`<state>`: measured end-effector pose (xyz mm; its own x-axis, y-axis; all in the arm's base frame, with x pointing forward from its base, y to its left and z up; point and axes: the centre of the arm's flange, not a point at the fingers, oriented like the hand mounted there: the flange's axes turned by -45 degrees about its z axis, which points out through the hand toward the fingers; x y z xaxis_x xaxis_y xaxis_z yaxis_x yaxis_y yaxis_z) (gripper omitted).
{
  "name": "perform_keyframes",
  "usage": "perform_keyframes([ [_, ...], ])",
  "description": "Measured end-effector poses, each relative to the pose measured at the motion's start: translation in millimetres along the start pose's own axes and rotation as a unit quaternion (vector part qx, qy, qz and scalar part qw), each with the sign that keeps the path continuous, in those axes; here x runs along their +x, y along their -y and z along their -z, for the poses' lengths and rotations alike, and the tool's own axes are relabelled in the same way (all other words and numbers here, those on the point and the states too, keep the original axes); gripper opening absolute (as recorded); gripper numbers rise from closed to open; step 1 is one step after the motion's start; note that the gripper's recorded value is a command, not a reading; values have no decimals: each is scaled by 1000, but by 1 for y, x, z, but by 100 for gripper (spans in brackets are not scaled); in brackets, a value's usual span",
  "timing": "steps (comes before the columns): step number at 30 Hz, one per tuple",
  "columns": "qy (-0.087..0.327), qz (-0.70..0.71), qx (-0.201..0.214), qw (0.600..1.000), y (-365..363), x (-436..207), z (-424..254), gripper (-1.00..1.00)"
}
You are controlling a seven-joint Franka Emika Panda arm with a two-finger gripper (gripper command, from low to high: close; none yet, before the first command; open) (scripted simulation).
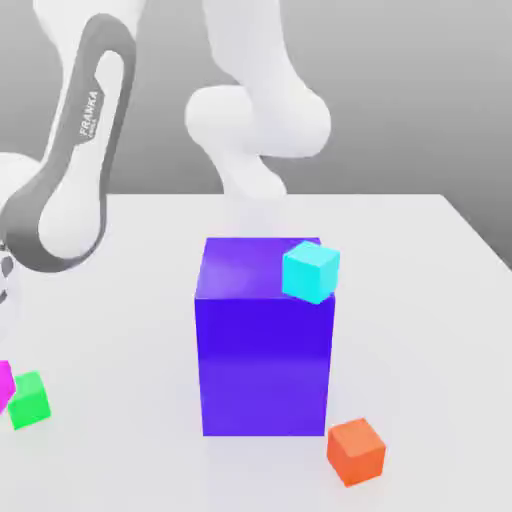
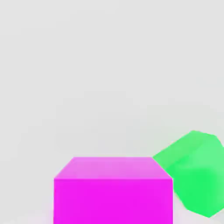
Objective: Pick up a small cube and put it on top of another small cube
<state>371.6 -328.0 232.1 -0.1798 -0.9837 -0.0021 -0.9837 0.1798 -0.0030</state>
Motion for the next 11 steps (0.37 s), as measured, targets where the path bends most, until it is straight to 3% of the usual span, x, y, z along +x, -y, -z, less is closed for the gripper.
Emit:
perform_keyframes([
  [3,-1,-69,0,998,-30,3,5,-100],
  [7,-1,-84,-1,996,-36,3,-39,-100],
  [8,-2,-84,-1,996,-37,3,-48,100],
  [11,-2,-84,-1,996,-37,3,-48,100],
])
